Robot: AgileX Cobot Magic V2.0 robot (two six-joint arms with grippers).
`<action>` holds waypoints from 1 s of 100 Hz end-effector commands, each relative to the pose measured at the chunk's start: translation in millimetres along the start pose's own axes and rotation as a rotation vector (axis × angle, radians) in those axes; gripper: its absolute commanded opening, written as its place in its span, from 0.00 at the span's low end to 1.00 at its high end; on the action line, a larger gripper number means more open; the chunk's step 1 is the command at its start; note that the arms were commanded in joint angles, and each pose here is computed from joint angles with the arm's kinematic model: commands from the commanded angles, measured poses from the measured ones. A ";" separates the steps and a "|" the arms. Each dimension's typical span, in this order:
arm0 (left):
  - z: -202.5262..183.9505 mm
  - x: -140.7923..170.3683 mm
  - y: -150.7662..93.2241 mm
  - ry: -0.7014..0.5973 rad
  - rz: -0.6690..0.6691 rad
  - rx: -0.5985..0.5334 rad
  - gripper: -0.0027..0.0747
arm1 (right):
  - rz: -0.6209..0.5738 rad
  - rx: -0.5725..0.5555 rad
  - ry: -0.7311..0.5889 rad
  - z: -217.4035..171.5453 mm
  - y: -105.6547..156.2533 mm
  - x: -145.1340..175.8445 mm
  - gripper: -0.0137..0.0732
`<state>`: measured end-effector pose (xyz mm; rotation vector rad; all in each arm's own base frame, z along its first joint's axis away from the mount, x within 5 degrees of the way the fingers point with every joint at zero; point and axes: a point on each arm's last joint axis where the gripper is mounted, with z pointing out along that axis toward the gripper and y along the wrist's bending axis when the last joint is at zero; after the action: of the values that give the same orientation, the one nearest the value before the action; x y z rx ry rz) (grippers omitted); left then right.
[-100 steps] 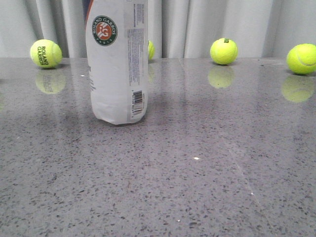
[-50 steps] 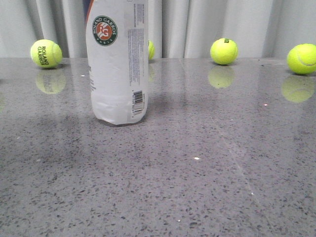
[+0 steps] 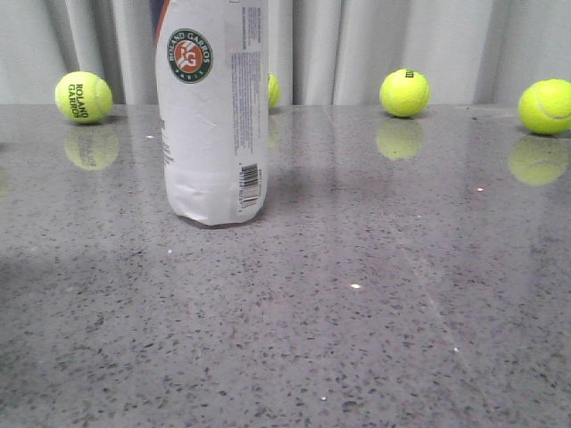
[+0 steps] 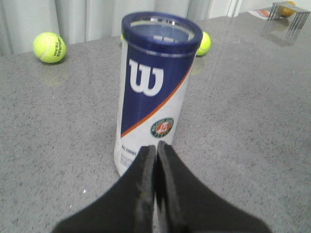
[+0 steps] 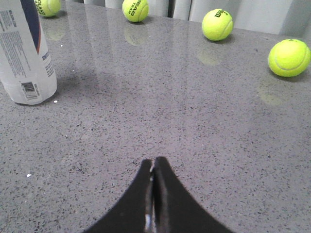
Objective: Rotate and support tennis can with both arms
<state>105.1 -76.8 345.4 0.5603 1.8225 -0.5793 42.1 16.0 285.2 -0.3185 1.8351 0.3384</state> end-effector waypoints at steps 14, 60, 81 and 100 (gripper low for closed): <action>-6.3 9.7 4.9 -0.105 0.016 -0.064 0.01 | -0.005 -0.005 -0.098 -2.4 1.0 -14.6 0.08; -12.4 57.1 26.1 -0.222 0.035 -0.271 0.01 | -0.005 -0.005 -0.098 -2.4 1.0 -14.6 0.08; -24.4 85.3 37.8 -0.336 0.002 -0.415 0.01 | -0.005 -0.005 -0.098 -2.4 1.0 -14.6 0.08; -37.4 113.8 42.0 -0.388 0.002 -0.548 0.01 | -0.005 -0.005 -0.098 -2.4 1.0 -14.6 0.08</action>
<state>75.3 -14.6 232.8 0.1193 1.6461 -0.1805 42.1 16.0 285.2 -0.3185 1.8351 0.3384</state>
